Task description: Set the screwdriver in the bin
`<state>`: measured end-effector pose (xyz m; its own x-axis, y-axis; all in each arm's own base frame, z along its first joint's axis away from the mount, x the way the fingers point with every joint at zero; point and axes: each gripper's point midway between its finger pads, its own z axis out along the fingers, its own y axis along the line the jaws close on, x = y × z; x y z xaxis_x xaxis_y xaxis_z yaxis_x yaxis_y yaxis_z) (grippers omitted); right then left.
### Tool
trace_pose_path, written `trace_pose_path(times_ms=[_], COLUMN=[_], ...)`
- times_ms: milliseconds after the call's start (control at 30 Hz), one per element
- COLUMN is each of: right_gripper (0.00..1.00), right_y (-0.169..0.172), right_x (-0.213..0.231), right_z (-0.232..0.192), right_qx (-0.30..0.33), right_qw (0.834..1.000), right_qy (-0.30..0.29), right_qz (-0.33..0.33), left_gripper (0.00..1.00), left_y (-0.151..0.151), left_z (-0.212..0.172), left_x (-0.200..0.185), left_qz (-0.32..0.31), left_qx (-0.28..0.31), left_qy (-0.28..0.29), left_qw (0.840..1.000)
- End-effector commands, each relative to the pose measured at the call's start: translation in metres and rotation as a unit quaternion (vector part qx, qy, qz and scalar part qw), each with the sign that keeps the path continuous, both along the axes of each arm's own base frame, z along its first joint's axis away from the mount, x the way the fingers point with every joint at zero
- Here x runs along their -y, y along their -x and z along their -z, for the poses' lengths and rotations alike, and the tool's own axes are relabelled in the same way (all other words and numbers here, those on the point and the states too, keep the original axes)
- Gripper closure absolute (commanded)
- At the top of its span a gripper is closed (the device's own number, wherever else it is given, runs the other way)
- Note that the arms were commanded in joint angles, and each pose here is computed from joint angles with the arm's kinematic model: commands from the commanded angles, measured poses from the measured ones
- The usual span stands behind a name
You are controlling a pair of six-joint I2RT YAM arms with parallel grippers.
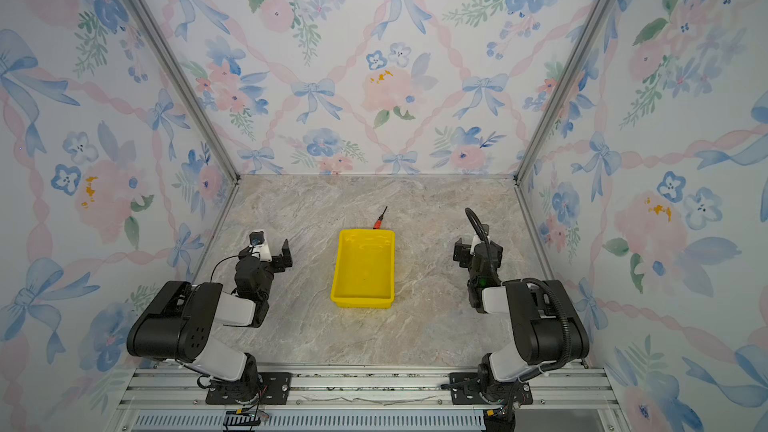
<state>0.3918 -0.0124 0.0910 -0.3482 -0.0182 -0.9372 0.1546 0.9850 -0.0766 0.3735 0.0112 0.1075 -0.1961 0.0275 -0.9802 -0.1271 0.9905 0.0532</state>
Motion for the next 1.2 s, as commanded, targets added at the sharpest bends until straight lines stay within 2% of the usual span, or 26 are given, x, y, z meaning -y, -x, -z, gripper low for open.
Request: trace_pose_path(times_ms=[0,867,967,1067,1167], right_gripper=[0.03,0.03,0.03,0.03,0.03], right_y=[-0.004,-0.004,-0.004,-0.007,-0.008], right_x=[-0.001,-0.001,0.005,0.001,-0.011], right_z=[-0.008,-0.009,-0.014,-0.022,-0.035], right_qx=[0.017,0.018,0.011,-0.009,-0.016], right_qw=[1.000,1.000,1.000,1.000,0.999], right_qy=[0.000,0.000,0.006,0.018,0.040], right_qz=[0.003,0.005,0.026,0.024,0.005], left_gripper=[0.02,0.02,0.03,0.02,0.03], left_y=[-0.002,-0.002,-0.003,-0.005,-0.005], left_z=[0.000,0.000,-0.001,-0.005,-0.011], left_x=[0.002,0.002,0.003,0.010,0.005], left_qz=[0.007,0.009,0.012,0.032,0.018], left_qx=[-0.001,-0.001,0.000,0.000,-0.002], left_qy=[-0.006,-0.006,-0.007,-0.011,-0.008], left_qw=[1.000,1.000,1.000,0.999,1.000])
